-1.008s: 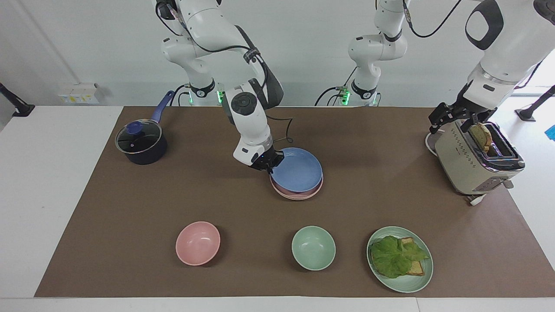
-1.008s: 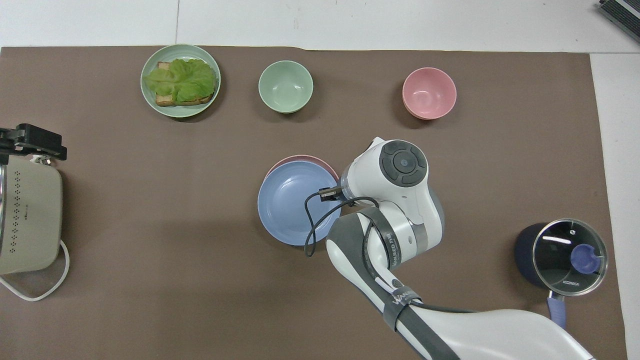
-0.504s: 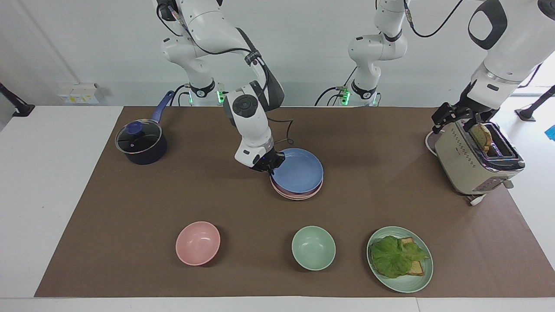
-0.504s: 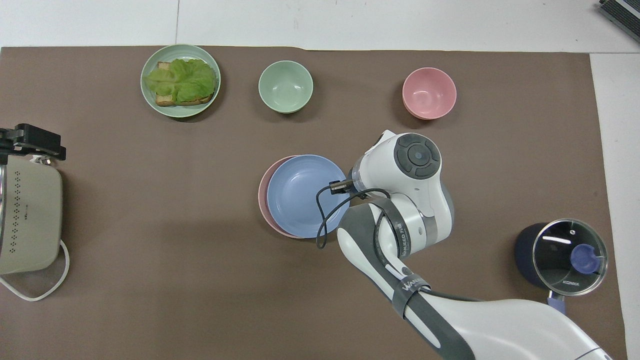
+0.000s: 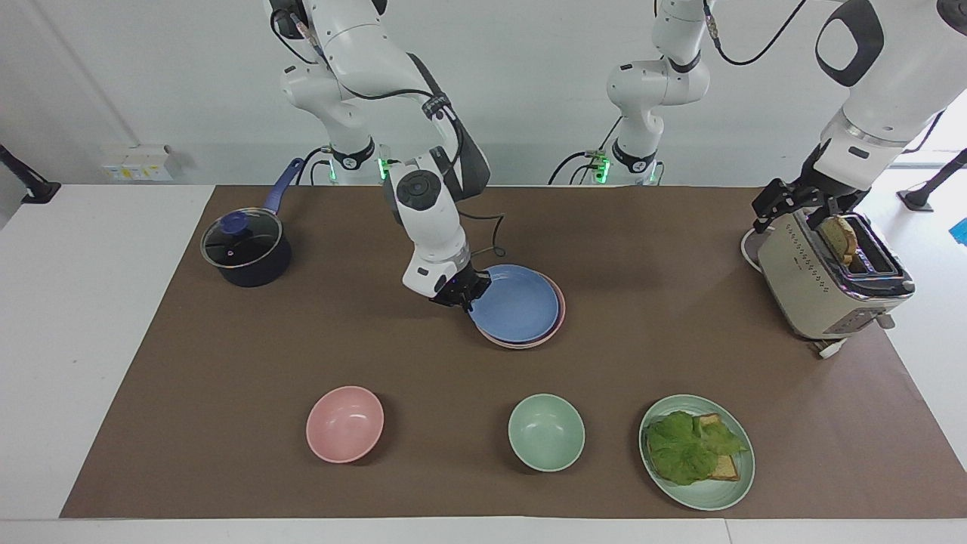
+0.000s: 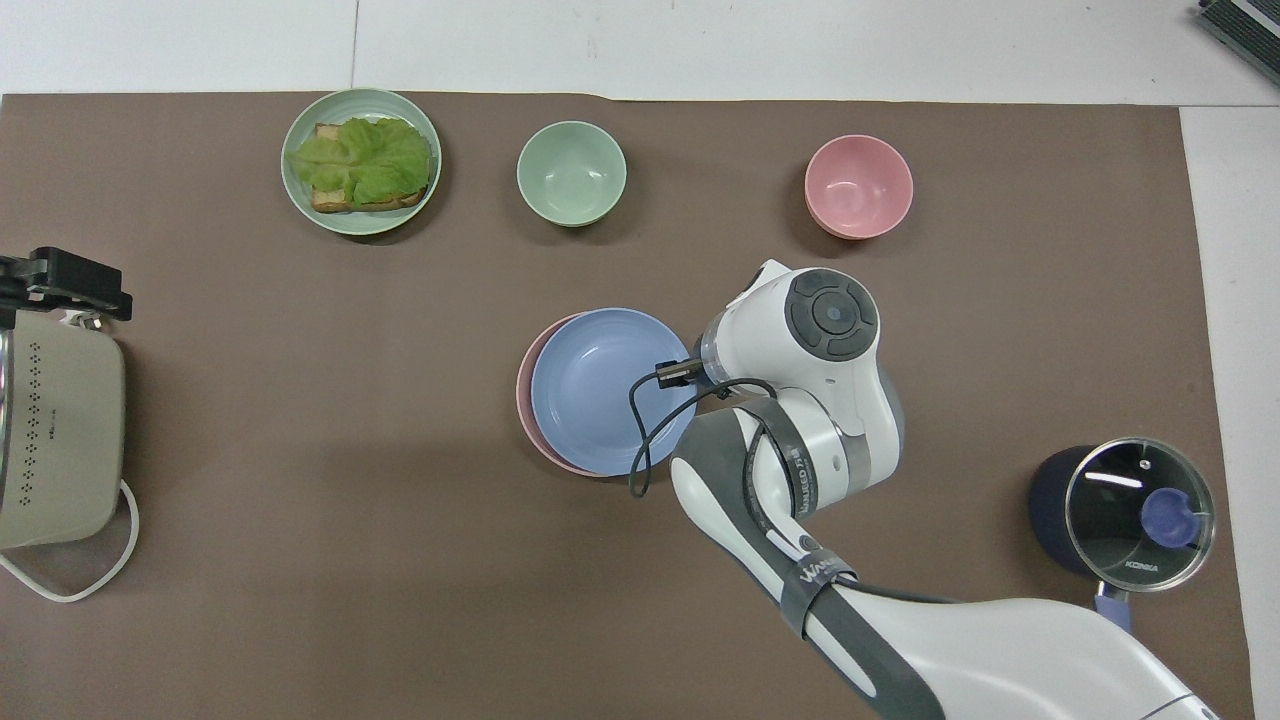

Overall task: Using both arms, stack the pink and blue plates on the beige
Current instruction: 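Open the right gripper and withdraw it toward the pot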

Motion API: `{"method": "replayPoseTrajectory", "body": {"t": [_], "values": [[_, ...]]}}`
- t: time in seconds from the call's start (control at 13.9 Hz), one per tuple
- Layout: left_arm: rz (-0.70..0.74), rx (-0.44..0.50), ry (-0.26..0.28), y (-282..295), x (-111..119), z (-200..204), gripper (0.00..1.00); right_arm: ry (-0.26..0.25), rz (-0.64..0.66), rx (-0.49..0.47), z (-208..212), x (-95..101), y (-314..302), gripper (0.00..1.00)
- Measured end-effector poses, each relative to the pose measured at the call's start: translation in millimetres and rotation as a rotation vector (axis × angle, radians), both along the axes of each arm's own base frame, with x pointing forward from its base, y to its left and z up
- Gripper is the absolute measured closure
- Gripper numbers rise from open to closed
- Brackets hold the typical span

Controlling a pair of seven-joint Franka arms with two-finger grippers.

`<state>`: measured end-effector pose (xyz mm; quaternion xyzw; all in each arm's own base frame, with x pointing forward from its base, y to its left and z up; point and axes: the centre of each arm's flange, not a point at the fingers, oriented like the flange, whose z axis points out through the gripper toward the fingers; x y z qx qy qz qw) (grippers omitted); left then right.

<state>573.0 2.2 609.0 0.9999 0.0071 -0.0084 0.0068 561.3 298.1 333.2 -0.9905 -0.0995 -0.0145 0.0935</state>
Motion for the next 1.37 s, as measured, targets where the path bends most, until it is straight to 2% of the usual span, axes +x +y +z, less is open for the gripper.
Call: {"method": "replayPoseTrajectory", "body": {"t": [0.29,0.36,0.65,0.94,1.01,1.22,1.37], "values": [[0.000,0.000,0.000,0,0,0,0.00,0.001,-0.004,0.005,0,0.0,1,0.95],[0.000,0.000,0.000,0,0,0,0.00,0.008,-0.014,0.016,-1,-0.4,1,0.90],[0.000,0.000,0.000,0,0,0,0.00,0.013,-0.034,0.028,-1,0.5,1,0.46],[0.000,0.000,0.000,0,0,0,0.00,-0.043,-0.093,0.048,36,21.7,-31,0.04],[0.000,0.000,0.000,0,0,0,0.00,-0.061,-0.122,0.045,53,29.9,-54,0.00],[0.000,0.000,0.000,0,0,0,0.00,-0.102,-0.162,-0.047,96,44.2,-128,0.00],[0.000,0.000,0.000,0,0,0,0.00,-0.097,-0.175,-0.102,117,47.5,-158,0.00]]}}
